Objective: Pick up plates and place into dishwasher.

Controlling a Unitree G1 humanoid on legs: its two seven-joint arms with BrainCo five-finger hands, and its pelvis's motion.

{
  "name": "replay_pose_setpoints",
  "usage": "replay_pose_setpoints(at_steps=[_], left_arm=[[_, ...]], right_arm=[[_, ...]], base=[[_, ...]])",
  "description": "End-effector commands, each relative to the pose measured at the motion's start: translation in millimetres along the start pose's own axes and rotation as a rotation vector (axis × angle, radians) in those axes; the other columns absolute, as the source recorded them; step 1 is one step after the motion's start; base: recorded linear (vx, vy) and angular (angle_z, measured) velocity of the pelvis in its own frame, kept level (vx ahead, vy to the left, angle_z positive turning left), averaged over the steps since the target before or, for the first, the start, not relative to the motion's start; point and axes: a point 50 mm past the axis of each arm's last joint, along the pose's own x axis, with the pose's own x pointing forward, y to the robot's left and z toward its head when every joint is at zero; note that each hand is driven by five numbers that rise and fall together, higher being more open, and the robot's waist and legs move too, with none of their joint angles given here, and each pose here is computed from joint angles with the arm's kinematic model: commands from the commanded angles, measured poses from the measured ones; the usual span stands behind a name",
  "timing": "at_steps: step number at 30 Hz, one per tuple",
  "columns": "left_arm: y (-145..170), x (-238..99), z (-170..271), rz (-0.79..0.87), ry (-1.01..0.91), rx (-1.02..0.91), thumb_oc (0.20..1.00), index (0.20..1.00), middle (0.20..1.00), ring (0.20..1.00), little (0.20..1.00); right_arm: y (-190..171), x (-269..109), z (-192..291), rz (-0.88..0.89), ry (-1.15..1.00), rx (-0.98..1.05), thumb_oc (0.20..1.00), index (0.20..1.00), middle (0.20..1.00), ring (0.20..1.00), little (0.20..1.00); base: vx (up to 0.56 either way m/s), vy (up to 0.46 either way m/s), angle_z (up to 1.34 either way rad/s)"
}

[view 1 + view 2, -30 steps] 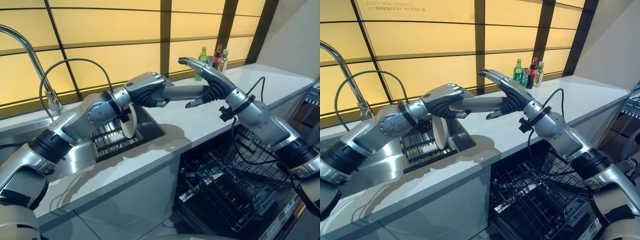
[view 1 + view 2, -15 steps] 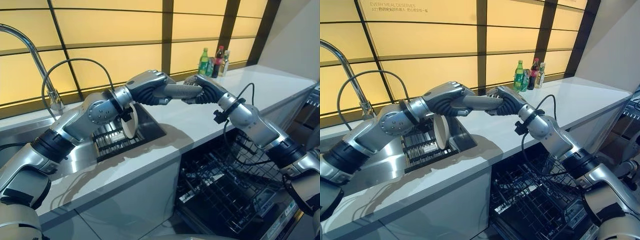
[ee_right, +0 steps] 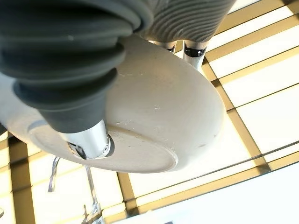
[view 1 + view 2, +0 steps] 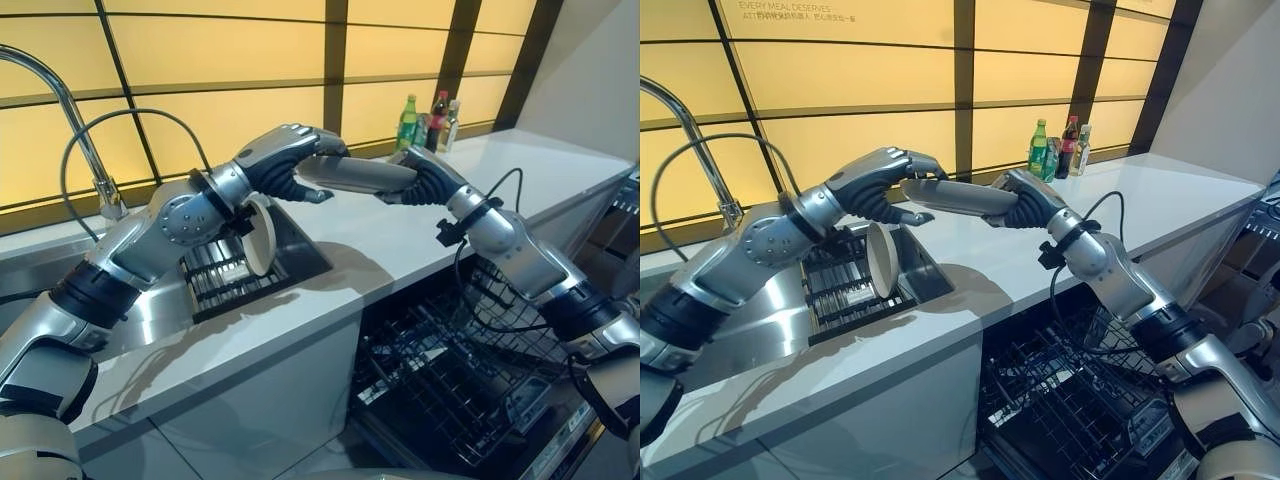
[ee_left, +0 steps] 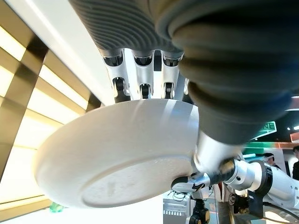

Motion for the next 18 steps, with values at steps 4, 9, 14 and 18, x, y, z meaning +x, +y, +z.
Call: replay_pose_setpoints(at_steps=[4, 9, 14, 18], left_arm=[[56.1, -64.9, -51.7, 0.217, 0.305, 0.403, 1.0, 1.0, 1.0, 1.0, 1.0], [73.2, -117.7, -84.5, 0.234, 0.545, 0.602, 1.0, 1.0, 1.0, 1.0, 1.0], [80.0, -150.1, -95.7, 0.143, 0.687, 0.665, 1.0, 1.0, 1.0, 1.0, 1.0], [79.4, -168.9, -99.4, 0.11, 0.747, 0.666, 1.0, 1.0, 1.0, 1.0, 1.0]], right_arm=[[-54.2, -55.9, -38.7, -0.147, 0.157, -0.079, 0.2, 0.2, 0.2, 0.2, 0.2], [-55.0, -91.6, -52.4, -0.094, 0.237, -0.072, 0.2, 0.2, 0.2, 0.2, 0.2], [-59.9, -118.6, -56.9, -0.011, 0.32, 0.038, 0.2, 0.2, 0.2, 0.2, 0.2], [-54.5, -138.1, -60.3, 0.07, 0.386, 0.145, 0.2, 0.2, 0.2, 0.2, 0.2]], base=[[0.01, 0.007, -0.02], [0.03, 0.024, -0.1], [0.02, 0.034, -0.08], [0.03, 0.038, -0.11]])
